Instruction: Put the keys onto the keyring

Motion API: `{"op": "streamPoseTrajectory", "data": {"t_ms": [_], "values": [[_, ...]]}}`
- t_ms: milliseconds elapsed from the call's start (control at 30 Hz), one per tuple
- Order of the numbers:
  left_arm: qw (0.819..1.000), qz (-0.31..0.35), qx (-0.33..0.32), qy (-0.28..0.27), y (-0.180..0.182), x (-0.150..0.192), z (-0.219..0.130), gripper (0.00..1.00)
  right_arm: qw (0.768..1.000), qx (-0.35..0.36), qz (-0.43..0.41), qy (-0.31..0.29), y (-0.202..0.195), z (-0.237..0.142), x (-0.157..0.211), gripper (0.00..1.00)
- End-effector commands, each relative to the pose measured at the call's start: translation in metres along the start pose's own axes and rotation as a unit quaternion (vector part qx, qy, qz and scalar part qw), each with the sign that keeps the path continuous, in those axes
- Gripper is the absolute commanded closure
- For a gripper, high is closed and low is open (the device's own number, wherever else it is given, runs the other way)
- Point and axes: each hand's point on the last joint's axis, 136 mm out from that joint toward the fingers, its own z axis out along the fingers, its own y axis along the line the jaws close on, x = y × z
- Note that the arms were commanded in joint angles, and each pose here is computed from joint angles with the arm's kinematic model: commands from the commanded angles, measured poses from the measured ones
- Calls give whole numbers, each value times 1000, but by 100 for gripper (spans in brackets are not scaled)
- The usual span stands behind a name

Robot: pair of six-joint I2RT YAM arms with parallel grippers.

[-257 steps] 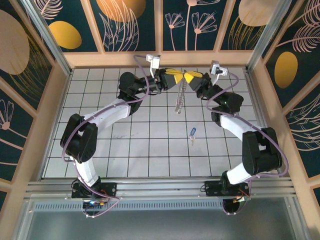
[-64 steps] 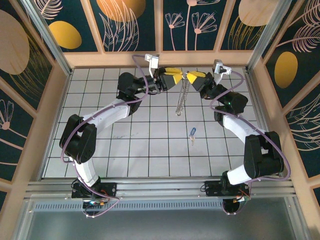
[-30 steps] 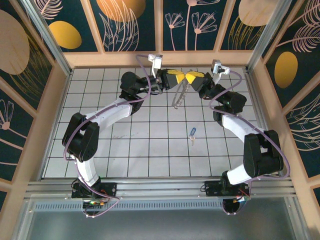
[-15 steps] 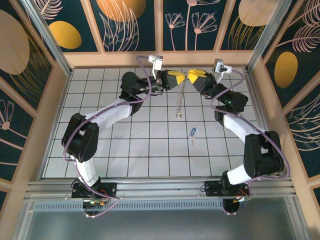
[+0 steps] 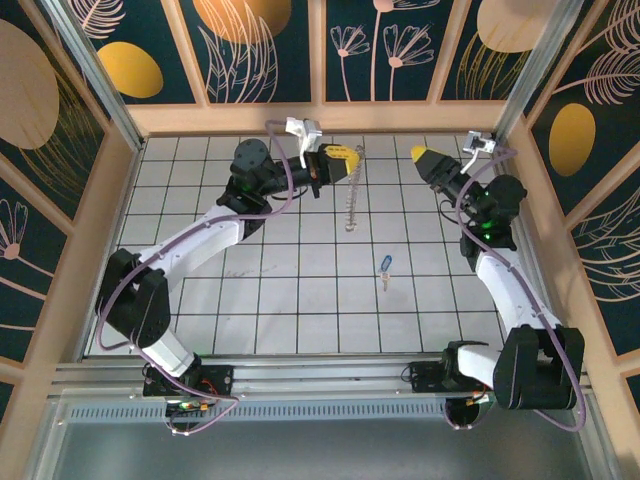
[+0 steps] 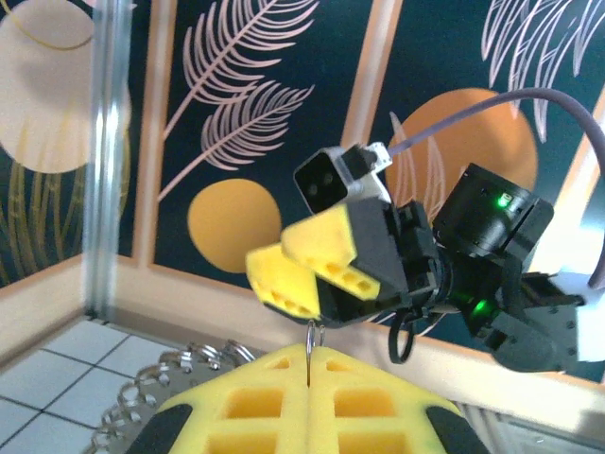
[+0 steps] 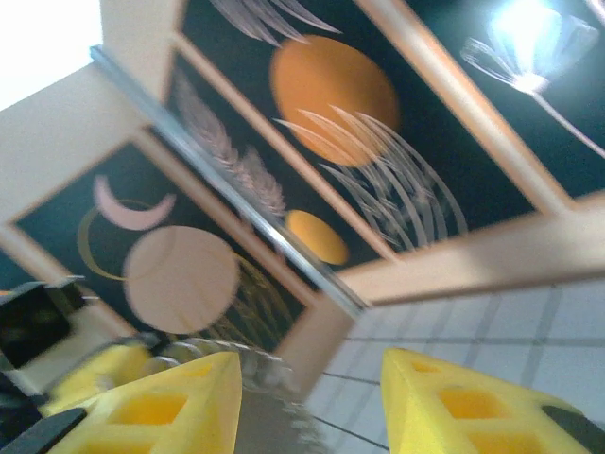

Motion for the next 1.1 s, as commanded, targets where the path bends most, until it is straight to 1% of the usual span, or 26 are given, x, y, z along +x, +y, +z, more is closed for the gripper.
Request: {"op": "streamPoseTrajectory", "data": {"t_ms": [0,67,167,333,500,633,767,900,1067], "values": [[997,59,-39,8,5,2,-7,100,994,100,29,47,-50,-11,34,57],[996,71,-56,13,9,5,-10,100,988,135,45,65,-68,-15,49,56],[994,78,-73,19,15,11,-13,100,978,170,72,98,-91,-22,74,56],[992,79,-92,20,20,19,-18,100,958,216,99,158,-116,-32,123,56],[992,70,-104,20,24,26,-22,100,938,255,104,210,-125,-42,166,57],[992,61,-112,14,25,29,-26,100,914,308,88,248,-134,-55,194,57],[991,51,-121,6,25,30,-30,100,885,367,75,277,-146,-74,214,58],[990,54,-129,-10,22,28,-38,100,867,392,73,300,-150,-85,234,58],[989,56,-133,-18,18,28,-45,100,841,424,63,330,-157,-94,256,60]]}}
